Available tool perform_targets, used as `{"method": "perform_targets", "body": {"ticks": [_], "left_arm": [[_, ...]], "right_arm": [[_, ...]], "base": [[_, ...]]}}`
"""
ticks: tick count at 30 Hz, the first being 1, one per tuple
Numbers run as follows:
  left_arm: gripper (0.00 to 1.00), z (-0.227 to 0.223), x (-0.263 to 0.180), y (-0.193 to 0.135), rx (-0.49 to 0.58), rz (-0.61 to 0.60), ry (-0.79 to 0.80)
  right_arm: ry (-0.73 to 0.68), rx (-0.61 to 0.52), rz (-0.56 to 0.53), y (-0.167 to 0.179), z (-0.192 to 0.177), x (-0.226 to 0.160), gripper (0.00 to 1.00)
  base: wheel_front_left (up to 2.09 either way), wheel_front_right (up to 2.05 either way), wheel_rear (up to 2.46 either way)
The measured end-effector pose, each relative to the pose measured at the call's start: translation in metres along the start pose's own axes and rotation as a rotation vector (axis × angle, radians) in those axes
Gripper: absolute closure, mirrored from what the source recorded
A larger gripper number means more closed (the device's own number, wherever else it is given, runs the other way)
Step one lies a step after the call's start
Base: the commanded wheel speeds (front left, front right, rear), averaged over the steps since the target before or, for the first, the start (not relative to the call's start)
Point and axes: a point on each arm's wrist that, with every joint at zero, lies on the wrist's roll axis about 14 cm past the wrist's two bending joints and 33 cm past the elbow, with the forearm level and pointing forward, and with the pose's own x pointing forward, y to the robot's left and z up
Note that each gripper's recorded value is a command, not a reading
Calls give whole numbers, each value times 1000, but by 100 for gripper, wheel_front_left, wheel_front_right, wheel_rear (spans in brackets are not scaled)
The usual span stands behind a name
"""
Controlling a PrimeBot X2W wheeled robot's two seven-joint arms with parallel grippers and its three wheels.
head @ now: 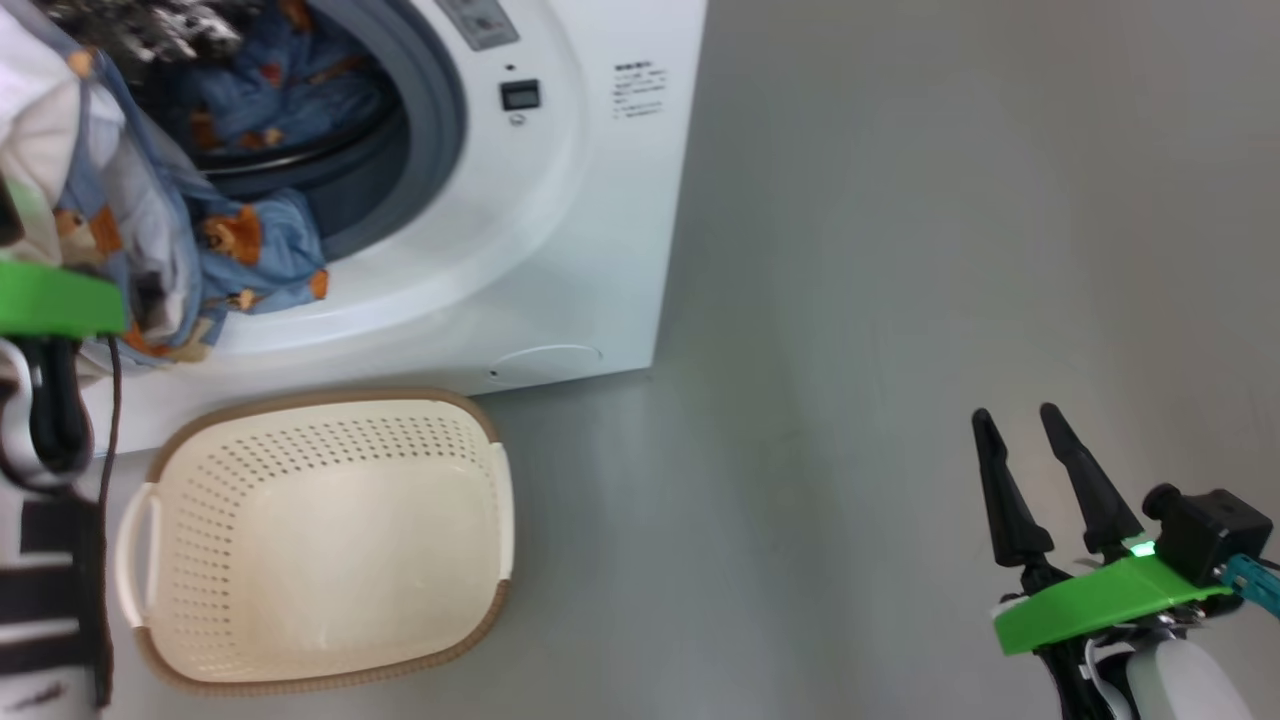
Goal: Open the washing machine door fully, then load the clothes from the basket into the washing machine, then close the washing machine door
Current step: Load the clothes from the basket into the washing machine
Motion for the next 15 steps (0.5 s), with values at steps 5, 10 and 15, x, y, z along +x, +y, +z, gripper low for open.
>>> {"method": "perform_targets", "body": {"ticks": [5,10,15], "left_arm": [[100,-46,14,-9,-7,-22,120],[100,-95,21,-12,-24,-20,252],[100,-135,27,-14,-18,-28,362]], "right_arm": [[9,4,-14,-2,-4,1,0],[22,9,-28,-5,-10,4,0],[29,6,-41,-8,-13,7,0]], "base": [[0,0,0],[0,0,0],[0,0,0]]}}
